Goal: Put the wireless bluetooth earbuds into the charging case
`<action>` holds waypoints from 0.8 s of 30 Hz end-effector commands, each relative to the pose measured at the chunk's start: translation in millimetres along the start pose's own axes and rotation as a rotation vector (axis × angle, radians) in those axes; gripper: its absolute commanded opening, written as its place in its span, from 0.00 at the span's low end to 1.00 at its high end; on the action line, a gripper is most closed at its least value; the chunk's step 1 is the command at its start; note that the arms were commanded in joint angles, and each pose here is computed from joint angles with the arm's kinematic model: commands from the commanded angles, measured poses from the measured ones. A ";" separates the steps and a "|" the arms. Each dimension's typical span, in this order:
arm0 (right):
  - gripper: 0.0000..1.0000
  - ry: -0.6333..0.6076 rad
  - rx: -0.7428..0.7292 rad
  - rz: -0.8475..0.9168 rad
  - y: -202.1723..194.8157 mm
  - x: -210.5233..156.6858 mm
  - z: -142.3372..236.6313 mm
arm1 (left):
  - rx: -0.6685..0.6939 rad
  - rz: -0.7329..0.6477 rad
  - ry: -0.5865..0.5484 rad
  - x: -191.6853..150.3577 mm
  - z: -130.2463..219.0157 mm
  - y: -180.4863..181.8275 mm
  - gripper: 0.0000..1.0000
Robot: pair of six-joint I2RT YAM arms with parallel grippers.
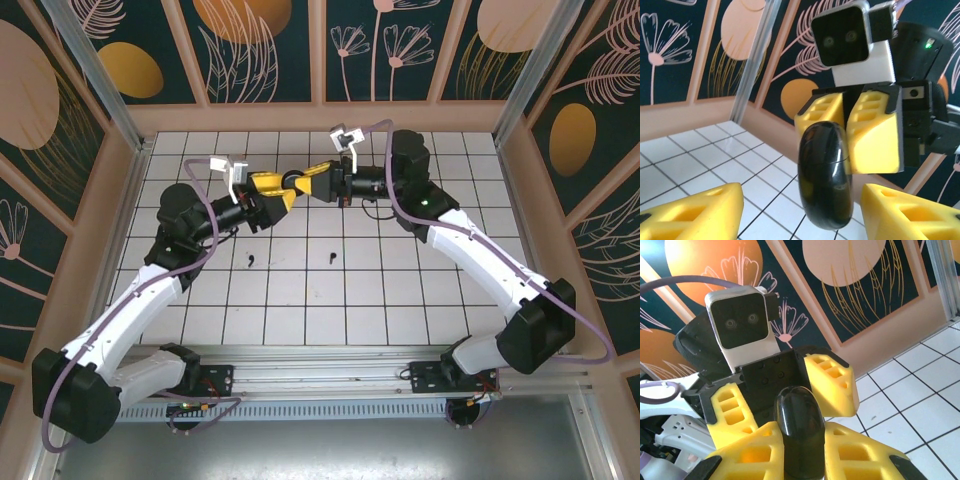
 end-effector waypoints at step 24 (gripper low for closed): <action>0.09 0.127 0.037 0.292 25.6 -13.4 -9.5 | -0.163 -0.082 0.058 -27.5 32.6 -2.6 0.56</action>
Point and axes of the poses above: each hand's point on the last joint's axis, 136 mm out from that joint toward the fingers, its own z axis back along the fingers, its own y axis along the line the jaws close on, x = y × z, the point moved 9 cm from there along z, back along the fingers, and after that the axes turned 10 degrees about z, right-handed, at the moved point
